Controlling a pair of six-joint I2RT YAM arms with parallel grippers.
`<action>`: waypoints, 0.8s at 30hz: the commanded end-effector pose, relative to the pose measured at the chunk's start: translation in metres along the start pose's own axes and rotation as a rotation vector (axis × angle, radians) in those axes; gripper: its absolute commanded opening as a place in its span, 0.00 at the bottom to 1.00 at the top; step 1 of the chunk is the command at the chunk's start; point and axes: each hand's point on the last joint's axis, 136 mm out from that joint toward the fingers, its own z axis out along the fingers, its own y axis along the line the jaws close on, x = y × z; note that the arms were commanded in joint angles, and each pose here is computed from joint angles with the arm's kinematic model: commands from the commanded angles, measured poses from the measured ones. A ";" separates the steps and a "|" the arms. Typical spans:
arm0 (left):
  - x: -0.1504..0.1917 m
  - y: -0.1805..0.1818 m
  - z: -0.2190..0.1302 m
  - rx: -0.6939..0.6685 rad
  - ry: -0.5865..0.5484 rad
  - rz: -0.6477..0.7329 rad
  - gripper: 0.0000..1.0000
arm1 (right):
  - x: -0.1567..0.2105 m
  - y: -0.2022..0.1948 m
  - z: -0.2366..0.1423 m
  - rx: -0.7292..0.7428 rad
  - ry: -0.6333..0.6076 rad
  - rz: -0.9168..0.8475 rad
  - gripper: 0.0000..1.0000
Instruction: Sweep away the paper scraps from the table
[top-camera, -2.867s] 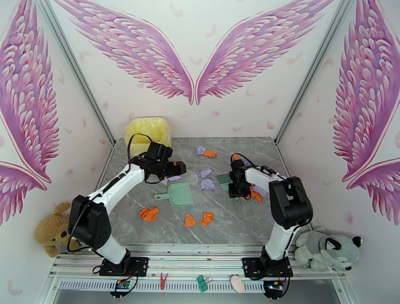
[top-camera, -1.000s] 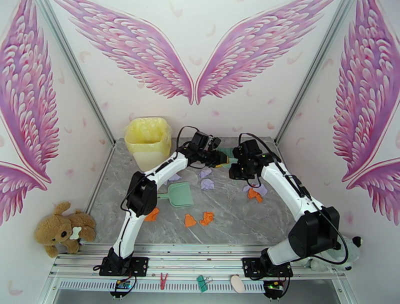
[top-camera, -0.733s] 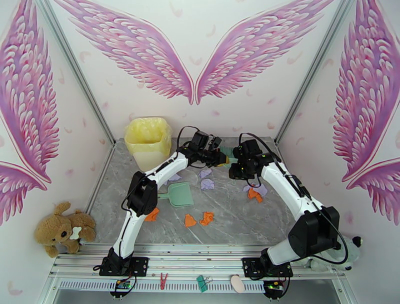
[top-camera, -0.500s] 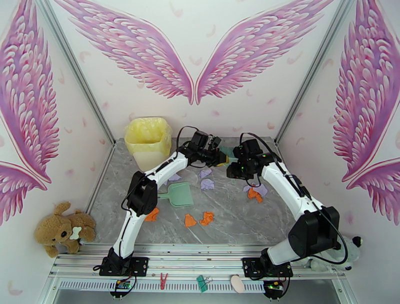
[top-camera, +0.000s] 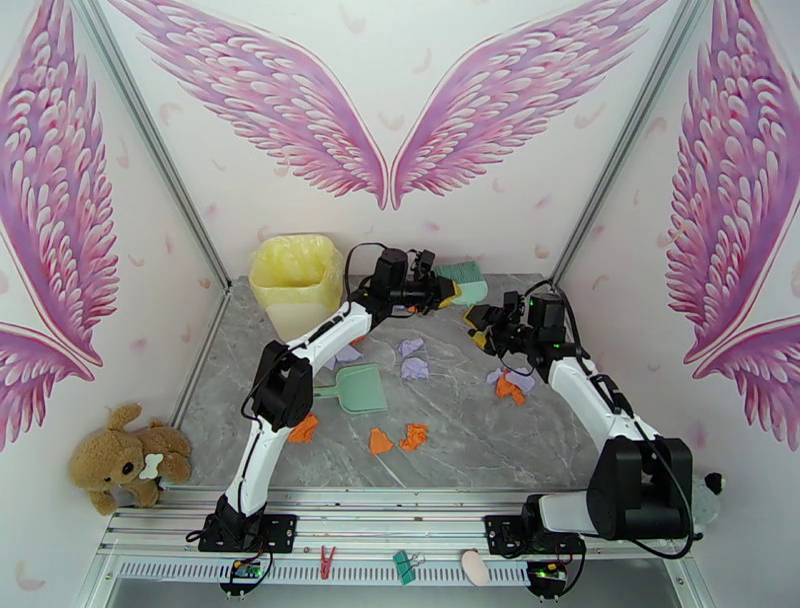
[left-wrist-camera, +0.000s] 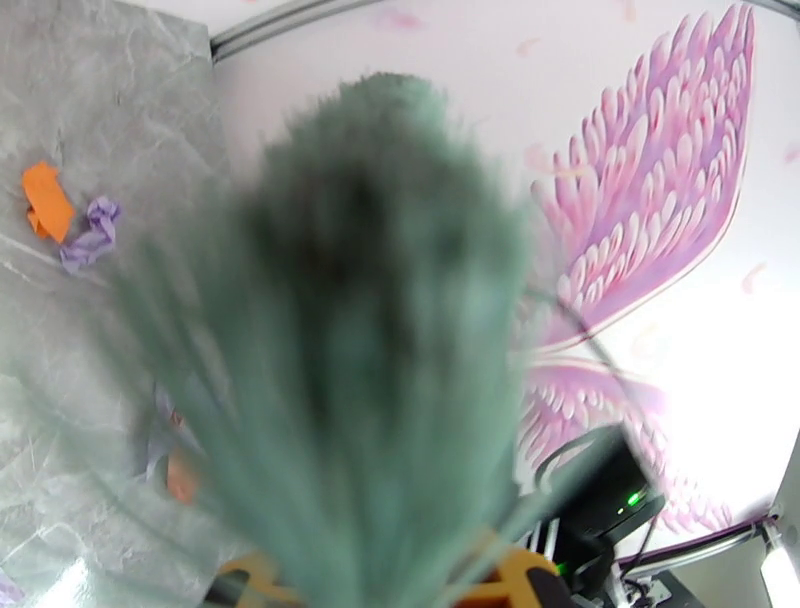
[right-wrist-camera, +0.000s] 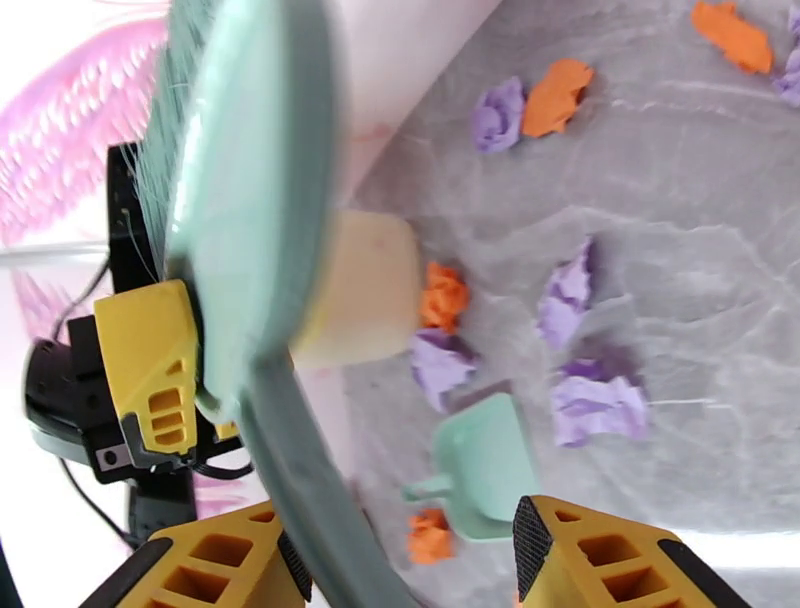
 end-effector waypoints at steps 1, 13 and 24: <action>-0.025 -0.044 -0.007 0.100 -0.114 0.007 0.00 | -0.015 0.050 -0.011 -0.225 -0.065 0.027 0.59; -0.031 -0.037 -0.006 0.093 -0.153 -0.042 0.00 | -0.052 0.067 -0.019 -0.318 -0.221 0.045 0.50; -0.029 -0.037 -0.005 0.099 -0.143 -0.052 0.00 | -0.074 0.076 -0.016 -0.342 -0.269 0.042 0.39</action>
